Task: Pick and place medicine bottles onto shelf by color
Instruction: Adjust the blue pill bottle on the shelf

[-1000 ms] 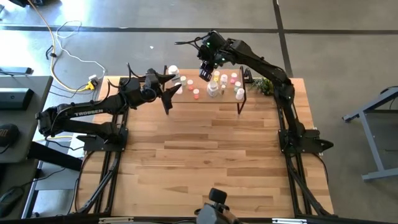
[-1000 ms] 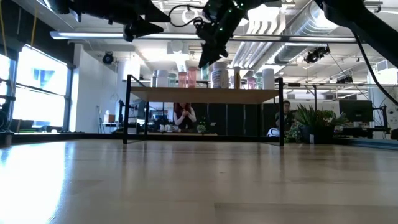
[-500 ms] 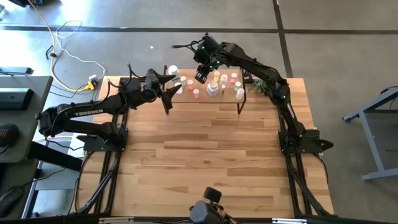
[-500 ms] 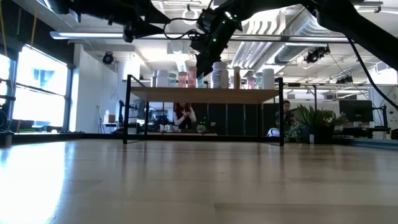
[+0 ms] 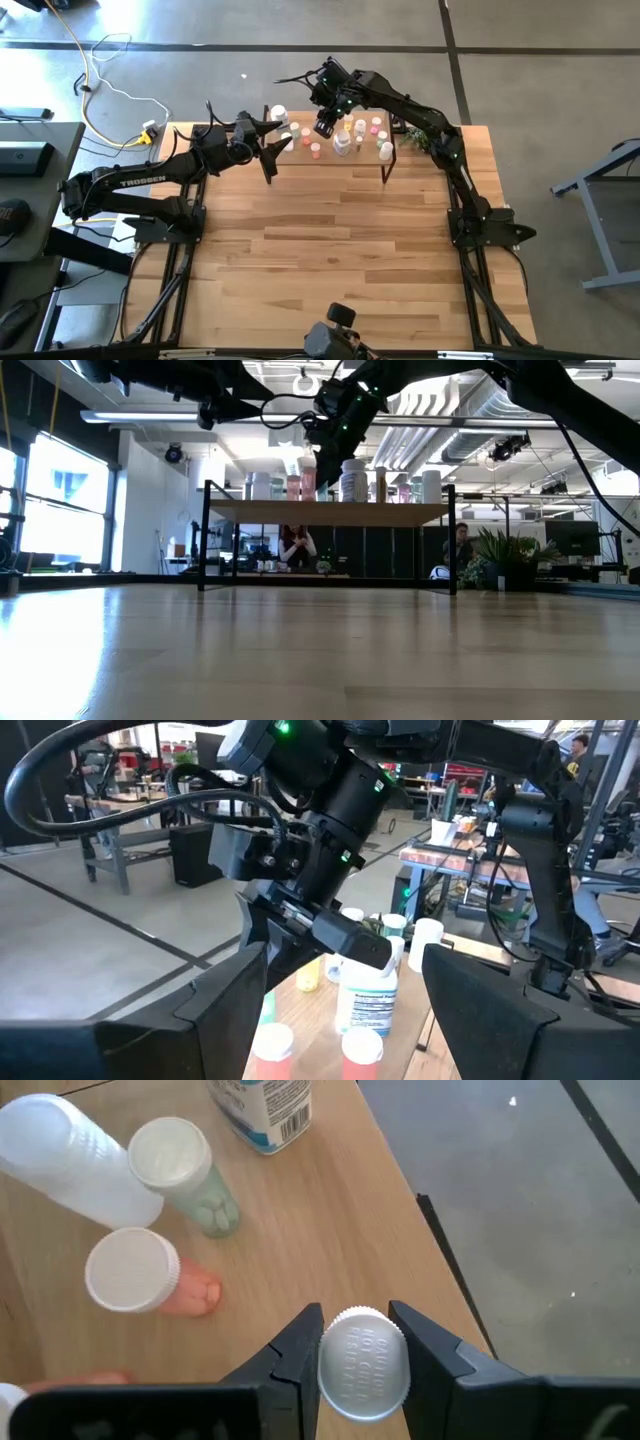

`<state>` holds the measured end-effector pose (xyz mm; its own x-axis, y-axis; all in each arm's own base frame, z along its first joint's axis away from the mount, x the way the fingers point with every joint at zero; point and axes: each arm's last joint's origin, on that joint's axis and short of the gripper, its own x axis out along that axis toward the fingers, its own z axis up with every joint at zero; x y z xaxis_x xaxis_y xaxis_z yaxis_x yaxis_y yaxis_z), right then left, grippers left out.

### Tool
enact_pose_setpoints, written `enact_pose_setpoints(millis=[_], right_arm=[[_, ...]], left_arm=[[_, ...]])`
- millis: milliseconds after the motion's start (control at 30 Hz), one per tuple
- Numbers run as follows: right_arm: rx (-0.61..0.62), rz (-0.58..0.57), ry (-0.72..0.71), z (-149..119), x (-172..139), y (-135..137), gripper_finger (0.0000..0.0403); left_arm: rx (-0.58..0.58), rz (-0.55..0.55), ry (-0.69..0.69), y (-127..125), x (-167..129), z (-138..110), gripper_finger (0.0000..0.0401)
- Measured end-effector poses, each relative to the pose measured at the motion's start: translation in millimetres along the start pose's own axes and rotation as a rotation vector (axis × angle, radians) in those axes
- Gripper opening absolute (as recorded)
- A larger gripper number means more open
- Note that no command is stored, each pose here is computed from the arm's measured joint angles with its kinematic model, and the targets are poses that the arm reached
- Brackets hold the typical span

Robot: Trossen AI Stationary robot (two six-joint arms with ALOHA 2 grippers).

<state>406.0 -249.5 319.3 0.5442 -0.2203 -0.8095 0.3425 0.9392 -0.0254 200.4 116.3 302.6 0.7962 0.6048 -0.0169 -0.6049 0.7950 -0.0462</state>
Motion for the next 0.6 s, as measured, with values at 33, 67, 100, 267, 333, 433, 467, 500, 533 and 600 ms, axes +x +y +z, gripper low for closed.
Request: enact_pose_setpoints(millis=[33,67,100,267,333,433,467,500,533,600], right_arm=[[-0.001,-0.001,0.0,0.1,0.0,0.3,0.0085],[-0.001,-0.001,0.004,-0.3,0.0,0.5,0.0085],[-0.001,0.001,0.015,-1.3,0.2,0.7,0.0085],[-0.004,0.006,0.045,-6.2,6.3,1.0,0.0085],[-0.006,0.004,0.036,-5.4,6.3,0.9,0.0085],[-0.003,0.004,0.037,-5.4,6.3,1.0,0.0085],[-0.002,0.004,0.038,-5.6,6.3,1.0,0.0085],[-0.002,0.004,0.04,-5.7,6.3,1.0,0.0085],[-0.002,0.004,0.041,-5.8,6.3,1.1,0.0086],[-0.009,0.005,0.041,-5.8,6.3,1.1,0.0092]], left_arm=[[0.0,0.0,0.0,0.0,0.0,0.0,0.0257],[0.0,0.0,0.0,0.0,0.0,0.0,0.0257],[0.0,0.0,0.0,0.0,0.0,0.0,0.0257],[0.0,0.0,0.0,0.0,0.0,0.0,0.0257],[0.0,0.0,0.0,0.0,0.0,0.0,0.0257],[0.0,0.0,0.0,0.0,0.0,0.0,0.0257],[0.0,0.0,0.0,0.0,0.0,0.0,0.0257],[0.0,0.0,0.0,0.0,0.0,0.0,0.0257],[0.0,0.0,0.0,0.0,0.0,0.0,0.0257],[0.0,0.0,0.0,0.0,0.0,0.0,0.0257]])
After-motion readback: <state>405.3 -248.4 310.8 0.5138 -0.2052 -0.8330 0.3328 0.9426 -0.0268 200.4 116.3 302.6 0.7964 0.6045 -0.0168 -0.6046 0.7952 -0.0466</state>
